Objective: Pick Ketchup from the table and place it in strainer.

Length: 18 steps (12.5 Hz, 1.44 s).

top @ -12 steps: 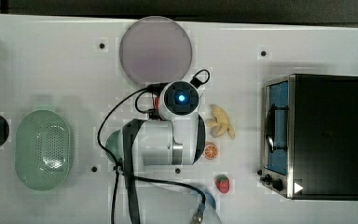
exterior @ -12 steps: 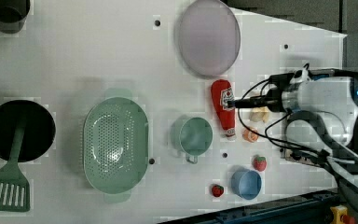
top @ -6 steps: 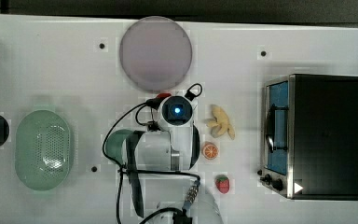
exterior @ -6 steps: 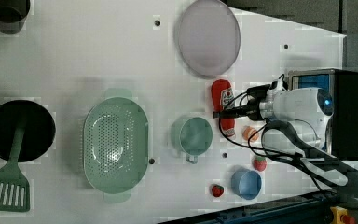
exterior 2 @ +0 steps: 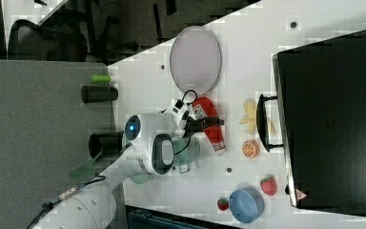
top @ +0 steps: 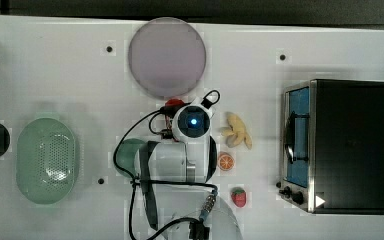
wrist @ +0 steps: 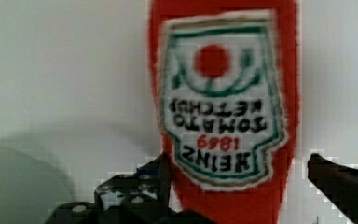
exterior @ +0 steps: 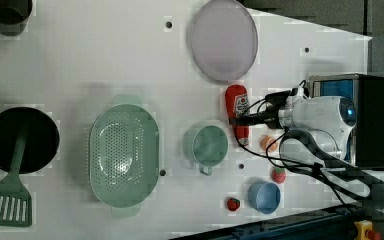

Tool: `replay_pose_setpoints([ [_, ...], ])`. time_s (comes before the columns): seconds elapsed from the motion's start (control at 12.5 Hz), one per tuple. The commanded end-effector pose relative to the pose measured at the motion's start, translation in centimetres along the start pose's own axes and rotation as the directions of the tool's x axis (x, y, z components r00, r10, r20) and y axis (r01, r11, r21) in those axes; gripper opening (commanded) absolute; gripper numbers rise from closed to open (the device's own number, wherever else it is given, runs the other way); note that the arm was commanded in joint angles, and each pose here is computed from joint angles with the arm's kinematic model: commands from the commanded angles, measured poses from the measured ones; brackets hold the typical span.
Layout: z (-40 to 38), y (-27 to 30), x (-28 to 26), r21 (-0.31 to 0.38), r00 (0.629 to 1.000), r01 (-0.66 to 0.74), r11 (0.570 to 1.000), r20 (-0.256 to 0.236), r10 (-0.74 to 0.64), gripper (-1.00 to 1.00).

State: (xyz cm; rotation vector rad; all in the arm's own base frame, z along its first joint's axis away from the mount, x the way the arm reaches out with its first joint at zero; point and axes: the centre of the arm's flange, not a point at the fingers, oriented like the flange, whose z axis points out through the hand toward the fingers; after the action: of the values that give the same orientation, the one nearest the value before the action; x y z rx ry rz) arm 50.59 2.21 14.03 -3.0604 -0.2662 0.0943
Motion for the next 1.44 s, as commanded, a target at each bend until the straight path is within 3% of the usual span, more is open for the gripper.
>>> replay_pose_setpoints([
  [0.08,-1.2,-0.6,0.8,-0.006,0.999,0.034,0.999,-0.028,-0.034,0.69],
  [0.24,-1.7,-0.7,1.1,-0.009,0.999,0.038,0.999,-0.037,-0.038,0.23],
  [0.56,-6.4,-1.2,1.9,-0.028,0.997,0.034,0.999,-0.074,-0.036,0.23],
  [0.8,-13.0,-2.5,1.9,-0.044,0.999,-0.003,0.999,-0.053,0.001,0.23],
  [1.04,-20.9,-5.4,1.5,-0.074,0.997,0.034,0.997,-0.071,-0.040,0.23],
  [1.44,-28.6,-12.6,-1.2,-0.116,0.997,-0.078,0.990,-0.015,0.077,0.23],
])
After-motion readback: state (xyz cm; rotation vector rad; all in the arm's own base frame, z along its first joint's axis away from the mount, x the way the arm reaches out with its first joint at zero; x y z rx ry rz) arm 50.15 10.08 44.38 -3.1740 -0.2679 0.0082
